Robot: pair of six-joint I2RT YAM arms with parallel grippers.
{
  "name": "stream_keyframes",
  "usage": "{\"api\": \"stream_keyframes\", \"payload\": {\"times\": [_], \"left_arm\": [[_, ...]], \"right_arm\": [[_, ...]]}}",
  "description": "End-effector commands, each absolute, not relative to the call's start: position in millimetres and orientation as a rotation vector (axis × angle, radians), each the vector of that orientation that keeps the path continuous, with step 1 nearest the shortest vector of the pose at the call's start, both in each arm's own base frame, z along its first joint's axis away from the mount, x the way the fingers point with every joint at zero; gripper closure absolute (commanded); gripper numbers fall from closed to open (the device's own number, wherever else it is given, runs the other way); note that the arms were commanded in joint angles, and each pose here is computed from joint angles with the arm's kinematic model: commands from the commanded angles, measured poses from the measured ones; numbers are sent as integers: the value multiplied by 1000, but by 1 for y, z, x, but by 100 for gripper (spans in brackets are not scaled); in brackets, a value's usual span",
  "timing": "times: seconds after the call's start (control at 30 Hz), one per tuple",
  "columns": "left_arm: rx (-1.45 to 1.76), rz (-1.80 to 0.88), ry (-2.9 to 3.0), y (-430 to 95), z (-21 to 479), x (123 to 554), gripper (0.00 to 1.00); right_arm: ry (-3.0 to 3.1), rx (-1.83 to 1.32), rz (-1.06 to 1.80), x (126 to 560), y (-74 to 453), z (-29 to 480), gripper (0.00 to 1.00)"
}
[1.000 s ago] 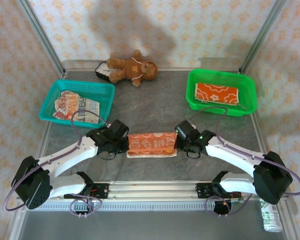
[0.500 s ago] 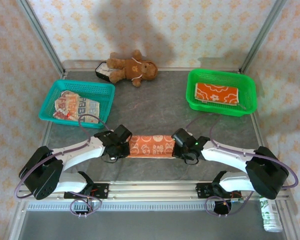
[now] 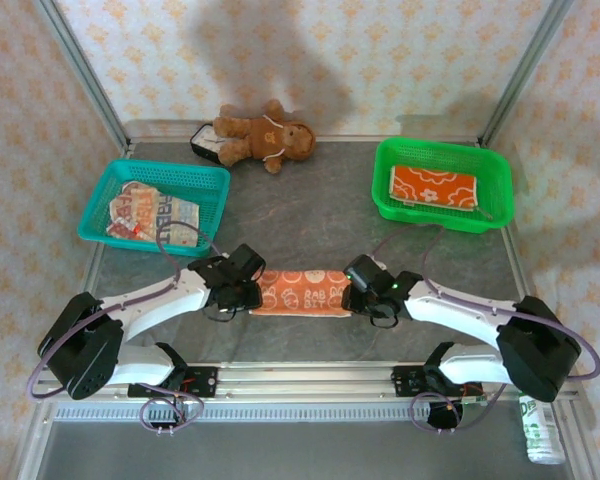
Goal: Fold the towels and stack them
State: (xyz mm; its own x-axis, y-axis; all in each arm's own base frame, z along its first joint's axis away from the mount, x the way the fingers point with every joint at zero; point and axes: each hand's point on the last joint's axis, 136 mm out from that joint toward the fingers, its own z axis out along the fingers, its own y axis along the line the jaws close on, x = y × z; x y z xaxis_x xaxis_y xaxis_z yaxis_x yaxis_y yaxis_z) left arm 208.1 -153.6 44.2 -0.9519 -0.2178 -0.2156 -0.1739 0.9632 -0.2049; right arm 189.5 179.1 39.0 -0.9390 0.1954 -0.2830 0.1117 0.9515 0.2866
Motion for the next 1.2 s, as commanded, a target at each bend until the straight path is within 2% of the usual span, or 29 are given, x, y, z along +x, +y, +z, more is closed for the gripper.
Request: {"api": "stream_keyframes", "payload": {"times": [0.0,0.33,0.57,1.17], "left_arm": [[-202,-202,2851,-153,50,220,57],[-141,-141,2922,-160,13,227,56],[-193,-188,2944,-162,1,219,73],[-244,-276,2956,-172,3,215,73]], "right_arm": [[2695,220,374,208,181,56,44],[2703,205,316,233,201,38,44],[2743,238,259,223,196,13,47],[2766,209,281,194,241,14,56]]}}
